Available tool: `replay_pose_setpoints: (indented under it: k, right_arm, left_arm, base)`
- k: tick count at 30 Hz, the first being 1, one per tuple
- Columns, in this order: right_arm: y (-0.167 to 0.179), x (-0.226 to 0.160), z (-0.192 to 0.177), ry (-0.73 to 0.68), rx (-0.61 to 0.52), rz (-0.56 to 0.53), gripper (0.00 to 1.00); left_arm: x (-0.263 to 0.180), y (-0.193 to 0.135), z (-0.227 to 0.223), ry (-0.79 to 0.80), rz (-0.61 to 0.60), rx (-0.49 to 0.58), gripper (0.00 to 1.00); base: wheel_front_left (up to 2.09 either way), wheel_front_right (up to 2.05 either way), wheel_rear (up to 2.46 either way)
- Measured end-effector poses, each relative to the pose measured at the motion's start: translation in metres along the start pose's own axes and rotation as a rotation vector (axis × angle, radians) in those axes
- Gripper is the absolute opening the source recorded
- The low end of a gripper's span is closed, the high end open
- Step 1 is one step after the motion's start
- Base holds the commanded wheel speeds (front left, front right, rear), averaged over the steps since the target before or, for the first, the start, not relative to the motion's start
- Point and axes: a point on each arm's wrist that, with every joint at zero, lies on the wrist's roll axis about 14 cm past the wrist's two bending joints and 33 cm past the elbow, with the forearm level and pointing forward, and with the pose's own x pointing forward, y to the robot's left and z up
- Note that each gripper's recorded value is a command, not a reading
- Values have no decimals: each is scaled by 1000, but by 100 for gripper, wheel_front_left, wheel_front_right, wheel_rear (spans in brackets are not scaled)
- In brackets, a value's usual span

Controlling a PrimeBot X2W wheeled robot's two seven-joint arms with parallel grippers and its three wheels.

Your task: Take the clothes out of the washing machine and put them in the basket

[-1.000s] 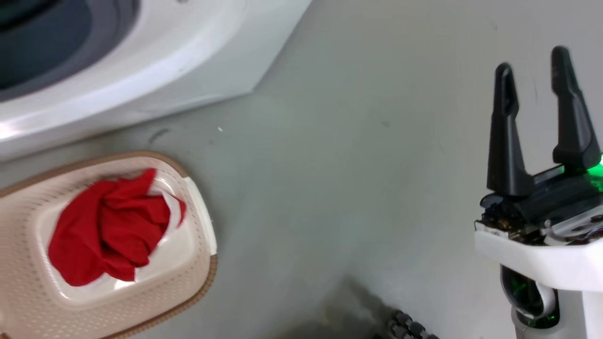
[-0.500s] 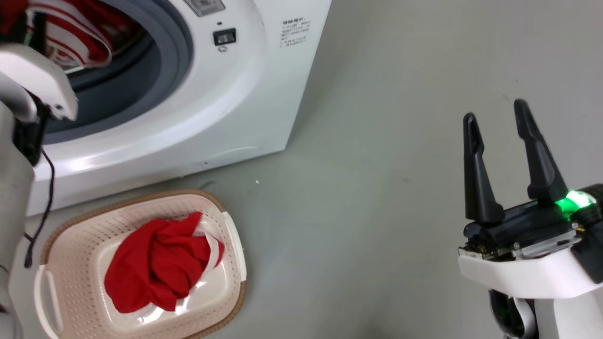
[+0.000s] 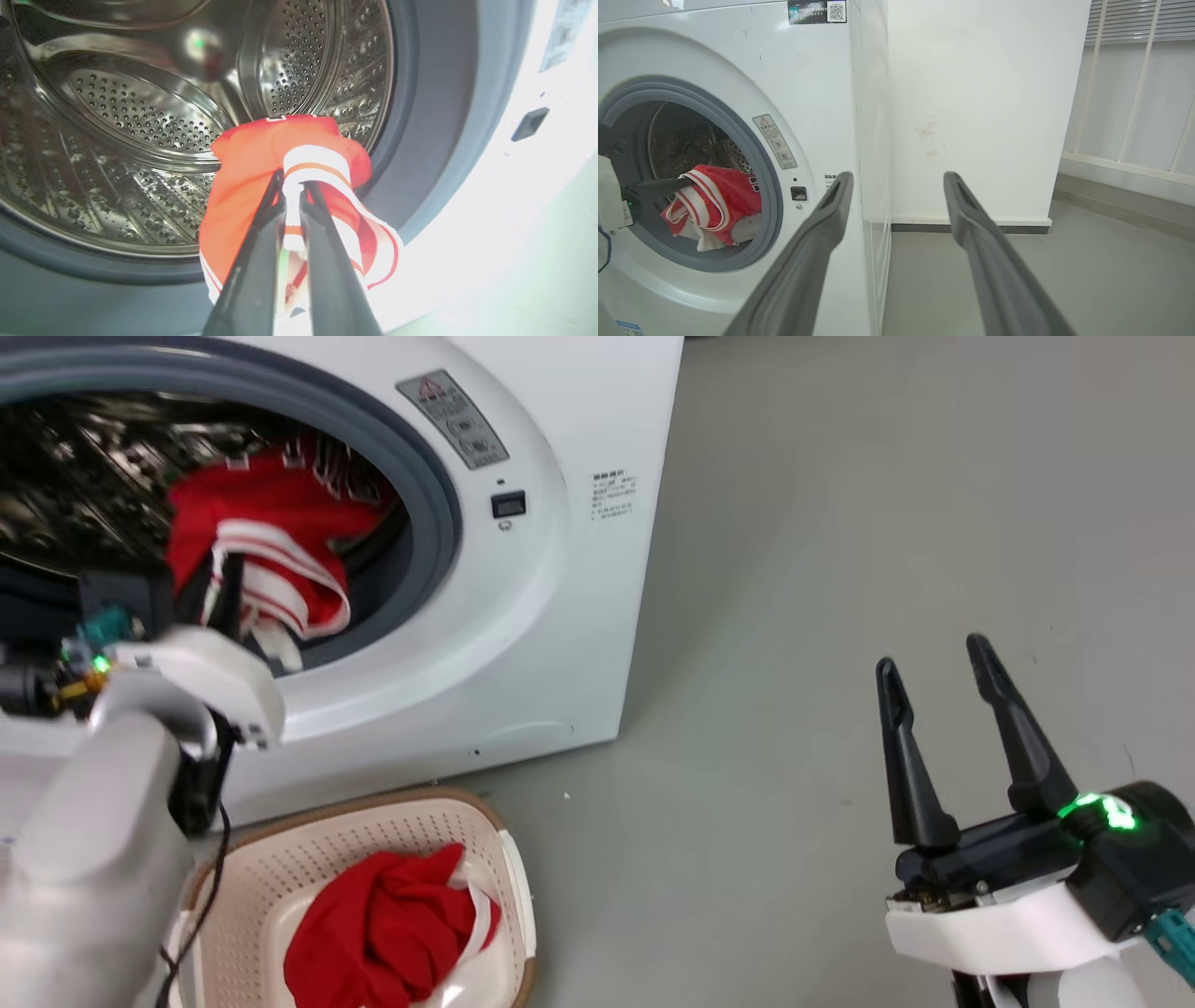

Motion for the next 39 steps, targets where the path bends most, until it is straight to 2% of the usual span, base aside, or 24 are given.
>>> replay_pose_setpoints:
  k: [12, 17, 25, 31, 39]
  right_arm:
    - [10, -27, 21, -40, 8, 17, 100]
    - [14, -29, 21, -41, 15, 28, 100]
    - [15, -22, 12, -18, 15, 33, 100]
    - [11, -10, 2, 3, 7, 27, 100]
    - [4, 10, -12, 24, -8, 19, 100]
  left_arm:
    - [-94, -27, -9, 7, -20, 5, 0]
    - [-122, -34, -23, 65, -24, -14, 0]
    - [-139, -52, -73, 213, -58, -63, 0]
    - [-150, -72, -138, 396, -106, -122, 0]
    - [-157, -82, -208, 594, -132, -160, 0]
  base:
    - [0, 0, 0]
    - [0, 0, 0]
    - [0, 0, 0]
    - [0, 0, 0]
    - [0, 0, 0]
